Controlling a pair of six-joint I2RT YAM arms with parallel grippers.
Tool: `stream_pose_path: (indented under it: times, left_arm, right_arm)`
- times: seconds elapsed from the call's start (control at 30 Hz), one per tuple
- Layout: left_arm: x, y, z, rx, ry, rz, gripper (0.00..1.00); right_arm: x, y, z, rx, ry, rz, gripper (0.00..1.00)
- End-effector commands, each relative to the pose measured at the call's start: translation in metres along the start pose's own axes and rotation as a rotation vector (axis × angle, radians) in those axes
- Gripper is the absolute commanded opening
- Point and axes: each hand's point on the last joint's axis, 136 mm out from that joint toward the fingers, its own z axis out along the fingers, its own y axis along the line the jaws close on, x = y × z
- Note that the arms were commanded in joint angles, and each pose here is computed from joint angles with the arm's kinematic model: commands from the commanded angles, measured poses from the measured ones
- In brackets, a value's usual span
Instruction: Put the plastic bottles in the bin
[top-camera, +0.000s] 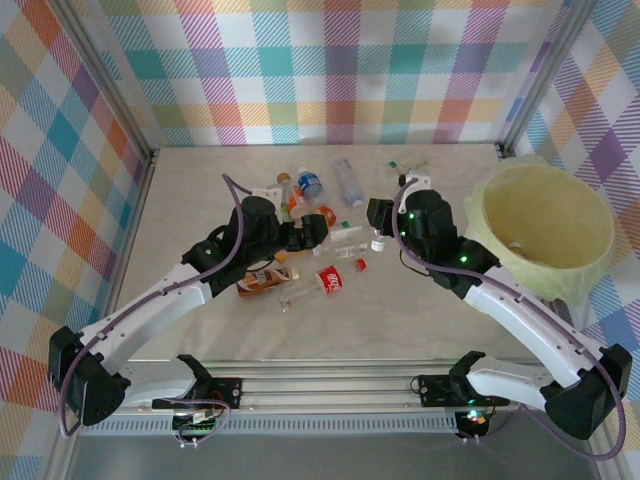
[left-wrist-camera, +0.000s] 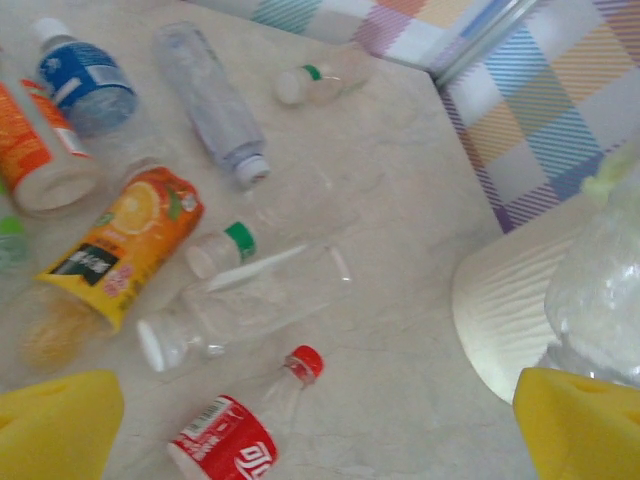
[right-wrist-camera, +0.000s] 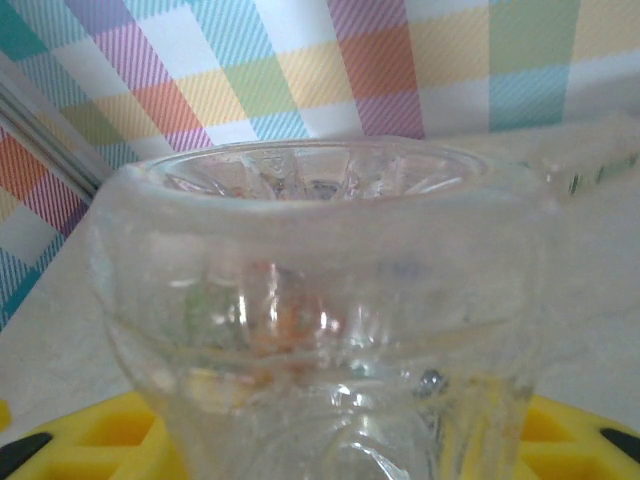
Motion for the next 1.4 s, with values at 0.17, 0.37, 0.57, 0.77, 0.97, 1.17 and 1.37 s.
stream_pose_path:
  times: [0.17, 0.37, 0.57, 0.77, 0.97, 1.17, 1.37]
  left_arm:
    - [-0.009, -0.004, 0.0, -0.033, -0.041, 0.0, 1.0]
    - [-0.011, 0.002, 0.001, -0.067, -0.064, -0.019, 1.0]
    - [-0.005, 0.0, 0.006, -0.097, -0.017, 0.039, 1.0]
    - [-0.003, 0.0, 0.016, -0.116, -0.016, 0.034, 1.0]
    - [-0.007, 0.004, 0.013, -0.142, -0.056, 0.033, 1.0]
    - [-0.004, 0.001, 0.013, -0.126, -0.041, 0.045, 1.0]
    - [-0.006, -0.003, 0.014, -0.089, -0.07, 0.017, 1.0]
  right_arm:
    - [-0.056, -0.003, -0.02, -0.014, -0.078, -0.094, 0.47]
    - [-0.098, -0.032, -0.047, 0.04, -0.128, -0.079, 0.44]
    - [-0.127, -0.069, -0.083, 0.19, -0.21, -0.118, 0.44]
    - [-0.15, -0.113, -0.132, 0.45, -0.307, -0.153, 0.41]
    - [-0.156, -0.161, -0.162, 0.742, -0.3, -0.219, 0.41]
    - [-0.145, -0.205, -0.176, 0.914, -0.249, -0.211, 0.41]
    - [-0.121, -0.255, -0.2, 1.1, -0.187, -0.13, 0.43]
